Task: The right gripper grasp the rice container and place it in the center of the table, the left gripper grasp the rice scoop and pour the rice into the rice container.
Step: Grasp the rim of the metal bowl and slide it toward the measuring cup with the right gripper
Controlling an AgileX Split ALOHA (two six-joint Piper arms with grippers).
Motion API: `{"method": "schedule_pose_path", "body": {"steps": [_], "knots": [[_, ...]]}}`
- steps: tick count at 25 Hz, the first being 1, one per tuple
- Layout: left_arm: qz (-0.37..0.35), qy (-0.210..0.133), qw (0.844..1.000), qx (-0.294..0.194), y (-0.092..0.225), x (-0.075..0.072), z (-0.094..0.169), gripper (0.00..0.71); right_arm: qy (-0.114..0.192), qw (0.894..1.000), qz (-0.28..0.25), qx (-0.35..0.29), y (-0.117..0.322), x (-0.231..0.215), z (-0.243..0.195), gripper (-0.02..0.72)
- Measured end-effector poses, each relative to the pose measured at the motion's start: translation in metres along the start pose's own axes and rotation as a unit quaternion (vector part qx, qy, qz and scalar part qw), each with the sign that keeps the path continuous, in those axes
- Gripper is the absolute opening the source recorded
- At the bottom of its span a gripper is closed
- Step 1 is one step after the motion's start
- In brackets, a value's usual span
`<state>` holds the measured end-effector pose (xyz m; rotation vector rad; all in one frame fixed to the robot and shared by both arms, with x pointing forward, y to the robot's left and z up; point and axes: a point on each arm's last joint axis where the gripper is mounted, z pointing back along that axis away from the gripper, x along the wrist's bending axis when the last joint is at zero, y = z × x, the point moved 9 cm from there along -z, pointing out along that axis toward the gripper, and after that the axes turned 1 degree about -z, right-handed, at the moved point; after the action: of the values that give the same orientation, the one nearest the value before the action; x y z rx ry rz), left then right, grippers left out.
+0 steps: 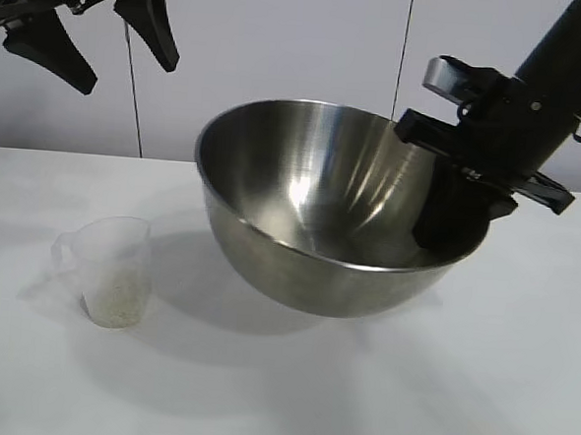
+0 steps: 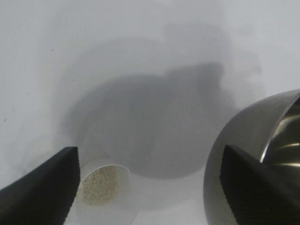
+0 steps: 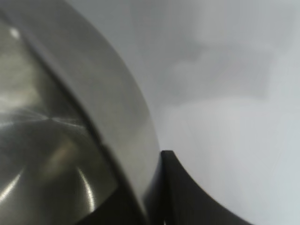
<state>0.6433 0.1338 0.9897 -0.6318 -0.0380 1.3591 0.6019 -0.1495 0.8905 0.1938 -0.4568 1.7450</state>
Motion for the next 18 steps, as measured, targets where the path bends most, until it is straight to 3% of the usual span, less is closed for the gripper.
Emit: {"method": "schedule_pose_path", "body": {"steps": [10,18], "knots": [[0.0,0.0,1.0,0.0,0.0,0.0,0.0,0.594,0.03,0.998,-0.02,0.044,0.011,0.001,-0.056,0.015],[0.0,0.0,1.0,-0.001,0.0,0.0,0.0,0.594,0.062,0.996,-0.024,0.056,0.016,-0.012,-0.06,0.013]]}}
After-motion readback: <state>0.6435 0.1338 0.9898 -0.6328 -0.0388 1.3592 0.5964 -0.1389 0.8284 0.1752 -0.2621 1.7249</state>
